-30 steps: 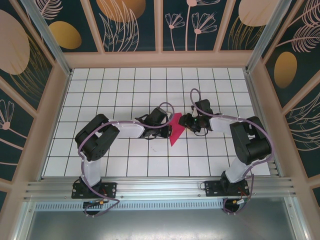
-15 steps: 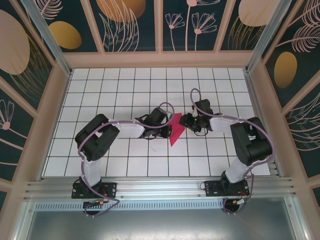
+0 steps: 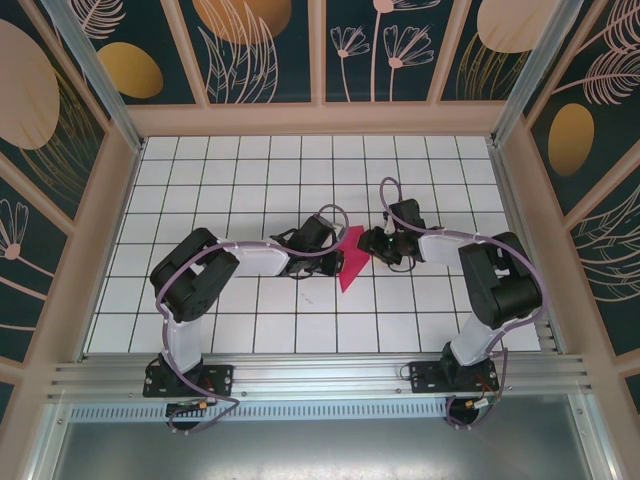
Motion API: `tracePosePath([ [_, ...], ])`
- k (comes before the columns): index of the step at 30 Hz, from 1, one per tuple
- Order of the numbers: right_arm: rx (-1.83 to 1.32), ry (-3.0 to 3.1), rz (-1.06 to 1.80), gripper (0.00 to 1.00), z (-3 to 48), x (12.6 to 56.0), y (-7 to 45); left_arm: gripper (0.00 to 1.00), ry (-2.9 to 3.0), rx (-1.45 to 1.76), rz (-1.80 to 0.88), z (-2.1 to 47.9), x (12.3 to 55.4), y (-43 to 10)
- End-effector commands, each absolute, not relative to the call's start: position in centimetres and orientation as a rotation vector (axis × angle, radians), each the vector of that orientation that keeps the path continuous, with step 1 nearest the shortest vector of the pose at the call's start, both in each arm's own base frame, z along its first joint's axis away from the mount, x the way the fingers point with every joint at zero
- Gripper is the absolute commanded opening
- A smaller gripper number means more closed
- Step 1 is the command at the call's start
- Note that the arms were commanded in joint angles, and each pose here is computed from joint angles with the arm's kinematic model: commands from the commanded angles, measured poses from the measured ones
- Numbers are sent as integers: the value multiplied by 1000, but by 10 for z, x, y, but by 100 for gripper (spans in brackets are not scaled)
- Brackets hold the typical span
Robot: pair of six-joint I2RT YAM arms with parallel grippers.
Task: Fold a paper plane with a square sheet of paper (pick it up from the middle)
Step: Third fold the triangle at the center of the table.
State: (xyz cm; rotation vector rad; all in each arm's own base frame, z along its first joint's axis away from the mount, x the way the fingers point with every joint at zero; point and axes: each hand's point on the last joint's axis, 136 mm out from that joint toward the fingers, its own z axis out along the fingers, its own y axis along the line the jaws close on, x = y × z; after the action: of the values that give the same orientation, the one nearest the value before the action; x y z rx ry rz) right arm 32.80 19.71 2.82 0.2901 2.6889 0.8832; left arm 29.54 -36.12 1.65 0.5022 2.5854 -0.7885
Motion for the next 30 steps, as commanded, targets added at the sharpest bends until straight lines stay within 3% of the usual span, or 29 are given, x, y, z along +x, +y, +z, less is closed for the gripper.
tracePosePath([
  [1,291,2679,887,45,32,330,198,0,2660,527,-722,-6,286,-347],
  [9,305,2663,827,46,36,332,189,0,2664,530,-721,-6,284,-346],
  [30,271,2638,1022,45,48,328,211,0,2661,536,-718,-5,284,-346],
])
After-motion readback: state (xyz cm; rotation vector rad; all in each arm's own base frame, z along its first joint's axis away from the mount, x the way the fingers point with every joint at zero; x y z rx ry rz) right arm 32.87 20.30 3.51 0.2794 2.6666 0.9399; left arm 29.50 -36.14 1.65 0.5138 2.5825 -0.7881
